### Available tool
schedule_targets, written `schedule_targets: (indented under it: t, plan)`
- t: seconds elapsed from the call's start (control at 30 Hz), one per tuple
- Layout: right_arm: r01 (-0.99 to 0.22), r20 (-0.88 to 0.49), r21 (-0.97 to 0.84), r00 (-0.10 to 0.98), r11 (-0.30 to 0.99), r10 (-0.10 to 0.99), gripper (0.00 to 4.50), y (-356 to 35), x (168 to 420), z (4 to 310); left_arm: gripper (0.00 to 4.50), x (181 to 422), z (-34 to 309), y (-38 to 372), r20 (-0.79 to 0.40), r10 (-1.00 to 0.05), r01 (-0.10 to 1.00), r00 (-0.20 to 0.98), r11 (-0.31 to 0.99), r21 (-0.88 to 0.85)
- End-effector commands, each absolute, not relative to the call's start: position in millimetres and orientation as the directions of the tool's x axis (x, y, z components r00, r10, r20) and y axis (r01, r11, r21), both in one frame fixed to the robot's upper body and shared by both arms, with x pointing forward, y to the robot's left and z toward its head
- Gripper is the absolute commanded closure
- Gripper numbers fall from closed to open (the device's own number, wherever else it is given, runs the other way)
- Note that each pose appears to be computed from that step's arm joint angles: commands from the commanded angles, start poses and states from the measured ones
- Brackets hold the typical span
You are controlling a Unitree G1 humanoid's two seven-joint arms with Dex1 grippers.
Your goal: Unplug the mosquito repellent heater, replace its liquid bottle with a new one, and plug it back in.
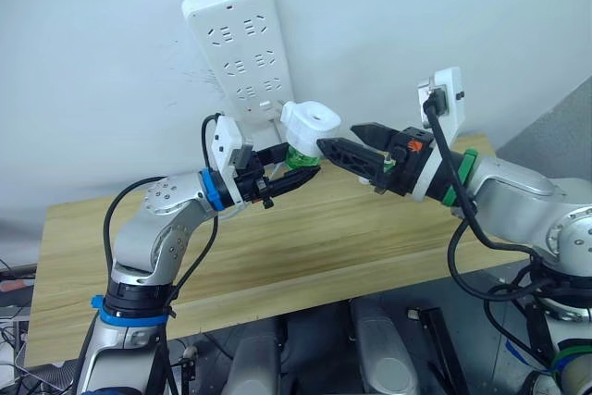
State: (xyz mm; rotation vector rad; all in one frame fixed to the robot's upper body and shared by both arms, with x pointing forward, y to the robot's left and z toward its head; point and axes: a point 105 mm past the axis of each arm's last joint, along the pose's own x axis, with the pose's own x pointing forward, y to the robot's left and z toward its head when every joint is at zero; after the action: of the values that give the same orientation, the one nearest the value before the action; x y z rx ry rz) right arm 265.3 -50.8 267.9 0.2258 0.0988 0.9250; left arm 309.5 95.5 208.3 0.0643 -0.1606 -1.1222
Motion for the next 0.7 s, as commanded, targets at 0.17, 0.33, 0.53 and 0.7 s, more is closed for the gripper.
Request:
schedule_targets:
  t: [0.17, 0.33, 0.53, 0.7]
  plan:
    - [-0.785, 0.063, 0.218, 0.604, 0.579, 0.795, 0.04, -45, 262, 271, 2.29, 300, 227, 88, 0.157, -0.914, 0.904, 0.373, 0.397, 0.159]
    - [-0.782, 0.079, 0.220, 0.610, 0.583, 0.789, 0.04, -42, 265, 271, 2.29, 297, 229, 84, 0.161, -0.921, 0.913, 0.355, 0.379, 0.153]
    - [-0.784, 0.092, 0.210, 0.611, 0.585, 0.786, 0.04, -40, 270, 274, 2.29, 294, 229, 81, 0.158, -0.929, 0.923, 0.334, 0.357, 0.145]
    - [-0.791, 0.091, 0.203, 0.603, 0.578, 0.793, 0.04, -38, 273, 274, 2.29, 290, 229, 76, 0.157, -0.937, 0.932, 0.313, 0.334, 0.137]
